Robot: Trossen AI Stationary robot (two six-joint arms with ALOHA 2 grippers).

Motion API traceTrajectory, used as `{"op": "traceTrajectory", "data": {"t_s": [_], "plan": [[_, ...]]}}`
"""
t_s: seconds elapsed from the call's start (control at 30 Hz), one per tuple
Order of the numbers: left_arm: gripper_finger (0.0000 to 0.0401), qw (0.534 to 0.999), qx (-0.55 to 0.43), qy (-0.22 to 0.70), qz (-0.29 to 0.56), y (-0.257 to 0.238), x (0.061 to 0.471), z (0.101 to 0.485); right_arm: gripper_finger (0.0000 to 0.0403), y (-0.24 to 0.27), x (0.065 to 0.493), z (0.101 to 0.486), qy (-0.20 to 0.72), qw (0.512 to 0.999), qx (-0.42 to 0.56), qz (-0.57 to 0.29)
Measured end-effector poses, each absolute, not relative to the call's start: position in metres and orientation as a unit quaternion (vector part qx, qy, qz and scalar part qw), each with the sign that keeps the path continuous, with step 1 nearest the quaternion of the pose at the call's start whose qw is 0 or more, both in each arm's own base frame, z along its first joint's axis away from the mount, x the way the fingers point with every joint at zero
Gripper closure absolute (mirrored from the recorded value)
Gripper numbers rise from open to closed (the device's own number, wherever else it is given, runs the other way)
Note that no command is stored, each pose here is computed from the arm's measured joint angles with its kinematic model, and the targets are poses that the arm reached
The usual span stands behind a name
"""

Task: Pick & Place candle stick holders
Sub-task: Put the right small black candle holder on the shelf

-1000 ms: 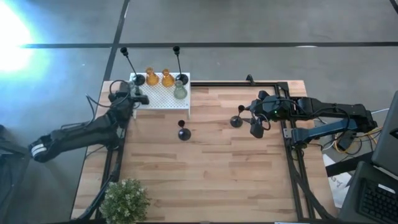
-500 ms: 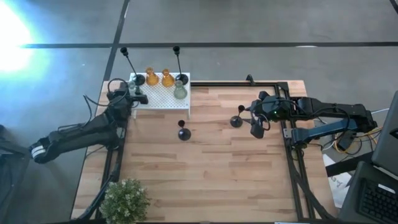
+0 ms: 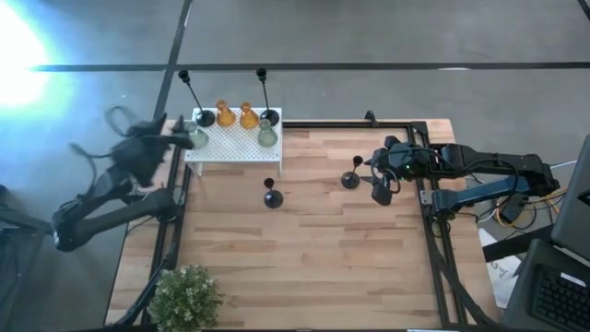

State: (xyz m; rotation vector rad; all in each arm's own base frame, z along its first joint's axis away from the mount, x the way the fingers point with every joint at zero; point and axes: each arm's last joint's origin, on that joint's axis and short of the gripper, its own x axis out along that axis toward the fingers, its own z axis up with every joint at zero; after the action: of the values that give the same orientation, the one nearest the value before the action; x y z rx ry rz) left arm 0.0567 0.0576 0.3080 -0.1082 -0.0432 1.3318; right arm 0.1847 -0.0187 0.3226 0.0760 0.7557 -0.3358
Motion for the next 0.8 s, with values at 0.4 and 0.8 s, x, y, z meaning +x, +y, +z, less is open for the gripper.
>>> {"op": "traceTrajectory", "data": {"t_s": [0.4, 0.8], "plan": [[0.0137, 0.99, -0.094, -0.088, 0.052, 0.027, 0.068, 0.326, 0.0188, -0.018, 0.187, 0.324, 0.353, 0.919, 0.048, -0.166], [0.0137, 0.977, -0.159, -0.093, -0.107, 0.014, 0.102, 0.268, 0.0188, -0.018, 0.187, 0.321, 0.358, 0.917, 0.052, -0.168]]}}
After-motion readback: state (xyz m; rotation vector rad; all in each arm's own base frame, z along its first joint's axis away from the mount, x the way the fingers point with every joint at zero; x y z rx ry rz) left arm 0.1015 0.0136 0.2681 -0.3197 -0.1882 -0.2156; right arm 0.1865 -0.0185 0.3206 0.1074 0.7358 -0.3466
